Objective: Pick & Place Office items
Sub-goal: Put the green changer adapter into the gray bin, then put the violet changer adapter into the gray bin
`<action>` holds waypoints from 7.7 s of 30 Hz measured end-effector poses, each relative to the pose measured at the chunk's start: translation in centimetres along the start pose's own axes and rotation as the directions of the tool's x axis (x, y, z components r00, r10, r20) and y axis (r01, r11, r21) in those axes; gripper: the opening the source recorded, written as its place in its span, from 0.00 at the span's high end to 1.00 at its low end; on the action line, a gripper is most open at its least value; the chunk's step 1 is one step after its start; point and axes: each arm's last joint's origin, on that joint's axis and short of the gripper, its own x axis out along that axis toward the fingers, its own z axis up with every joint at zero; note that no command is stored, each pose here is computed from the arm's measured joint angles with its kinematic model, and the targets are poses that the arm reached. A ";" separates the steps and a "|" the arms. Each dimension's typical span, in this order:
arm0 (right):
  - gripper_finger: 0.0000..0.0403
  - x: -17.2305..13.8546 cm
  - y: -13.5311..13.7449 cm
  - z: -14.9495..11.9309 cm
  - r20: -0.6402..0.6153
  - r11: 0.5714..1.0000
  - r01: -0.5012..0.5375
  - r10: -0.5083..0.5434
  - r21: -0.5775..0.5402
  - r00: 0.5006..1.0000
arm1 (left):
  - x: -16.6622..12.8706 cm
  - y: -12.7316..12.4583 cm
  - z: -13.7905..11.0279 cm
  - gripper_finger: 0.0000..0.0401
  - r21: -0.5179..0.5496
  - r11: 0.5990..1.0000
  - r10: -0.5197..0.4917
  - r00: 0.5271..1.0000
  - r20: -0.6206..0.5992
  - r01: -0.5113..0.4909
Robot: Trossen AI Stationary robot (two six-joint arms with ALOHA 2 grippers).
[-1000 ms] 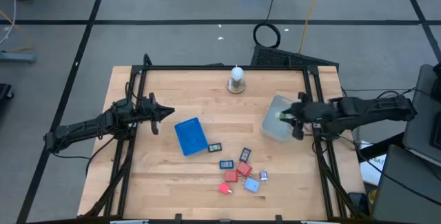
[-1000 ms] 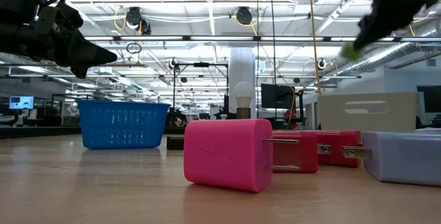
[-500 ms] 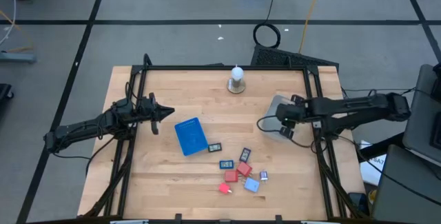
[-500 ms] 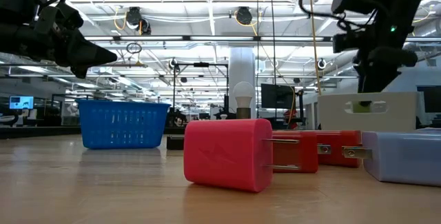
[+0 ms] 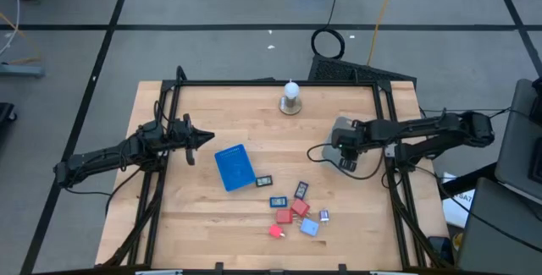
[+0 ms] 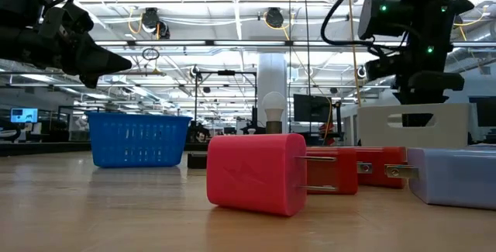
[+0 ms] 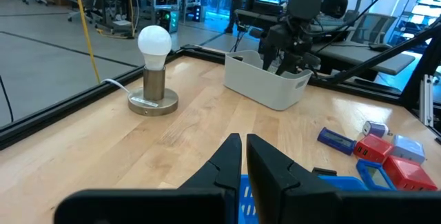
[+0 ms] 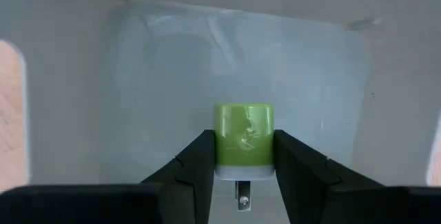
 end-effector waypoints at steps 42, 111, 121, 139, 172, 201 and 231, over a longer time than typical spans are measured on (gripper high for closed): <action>0.75 -7.5 0.8 -5.5 0.815 0.903 -0.216 0.428 -0.370 0.391 | 0.0 0.0 0.0 0.94 -0.047 0.999 -0.009 1.000 -0.001 0.009; 0.76 -4.4 15.8 -2.1 0.096 0.665 -0.518 0.659 -0.538 0.746 | 0.0 0.0 0.0 0.94 -0.072 0.997 -0.008 1.000 0.000 0.008; 0.29 -4.2 16.0 -1.4 0.262 0.751 -0.377 0.577 -0.543 0.773 | 0.0 0.0 0.0 0.94 -0.074 0.997 -0.009 1.000 -0.001 0.009; 0.32 -1.5 19.0 -3.1 0.252 0.787 -0.313 0.500 -0.532 0.829 | 0.0 0.0 0.0 0.94 -0.083 0.996 -0.009 1.000 -0.001 0.009; 0.32 0.6 18.7 -3.7 0.249 0.769 -0.285 0.494 -0.572 0.833 | 0.0 0.0 0.0 0.94 -0.078 0.997 -0.009 1.000 0.000 0.009; 0.61 -1.0 18.6 -3.3 0.279 0.719 -0.300 0.566 -0.627 0.776 | 0.0 0.0 0.0 0.94 -0.078 0.997 -0.009 1.000 -0.001 0.009; 0.63 -7.4 1.1 -8.5 0.866 0.883 -0.253 0.450 -0.395 0.217 | 0.0 0.0 0.0 0.94 -0.070 0.998 -0.009 1.000 -0.001 0.009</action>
